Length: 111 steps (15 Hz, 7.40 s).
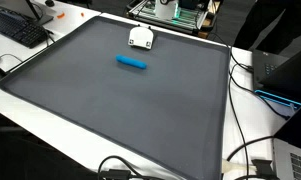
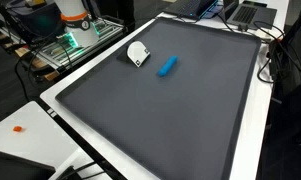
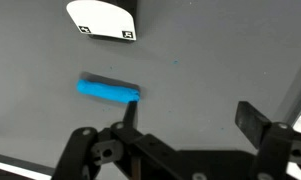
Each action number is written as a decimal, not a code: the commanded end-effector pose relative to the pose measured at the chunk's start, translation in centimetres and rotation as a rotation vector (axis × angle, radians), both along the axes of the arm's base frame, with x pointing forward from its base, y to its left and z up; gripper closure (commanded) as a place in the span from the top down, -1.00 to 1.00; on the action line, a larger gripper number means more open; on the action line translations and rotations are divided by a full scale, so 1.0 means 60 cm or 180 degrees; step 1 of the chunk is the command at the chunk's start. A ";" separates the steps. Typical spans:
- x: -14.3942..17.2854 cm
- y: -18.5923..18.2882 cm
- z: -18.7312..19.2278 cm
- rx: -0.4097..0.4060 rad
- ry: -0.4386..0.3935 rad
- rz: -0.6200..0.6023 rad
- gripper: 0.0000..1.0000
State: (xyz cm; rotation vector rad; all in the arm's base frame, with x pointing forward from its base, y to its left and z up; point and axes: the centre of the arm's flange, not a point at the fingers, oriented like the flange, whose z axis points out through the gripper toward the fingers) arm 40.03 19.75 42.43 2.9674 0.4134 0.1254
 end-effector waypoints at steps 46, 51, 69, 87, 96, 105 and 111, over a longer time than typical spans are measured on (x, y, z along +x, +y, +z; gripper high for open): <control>-0.027 -0.311 -0.279 0.0996 0.0617 -0.5062 1.00; -0.030 -0.304 -0.294 0.0893 0.0457 -0.4933 1.00; -0.003 -0.300 -0.315 0.0952 -0.0118 -0.5018 0.97; 0.019 -0.298 -0.295 0.0895 -0.0286 -0.5429 -0.98; 0.082 -0.259 -0.208 0.0760 -0.0210 -0.4435 -0.98; 0.186 -0.168 -0.196 0.0734 -0.0086 -0.2824 -0.98; 0.237 -0.161 -0.225 0.0587 0.0106 -0.1783 -0.98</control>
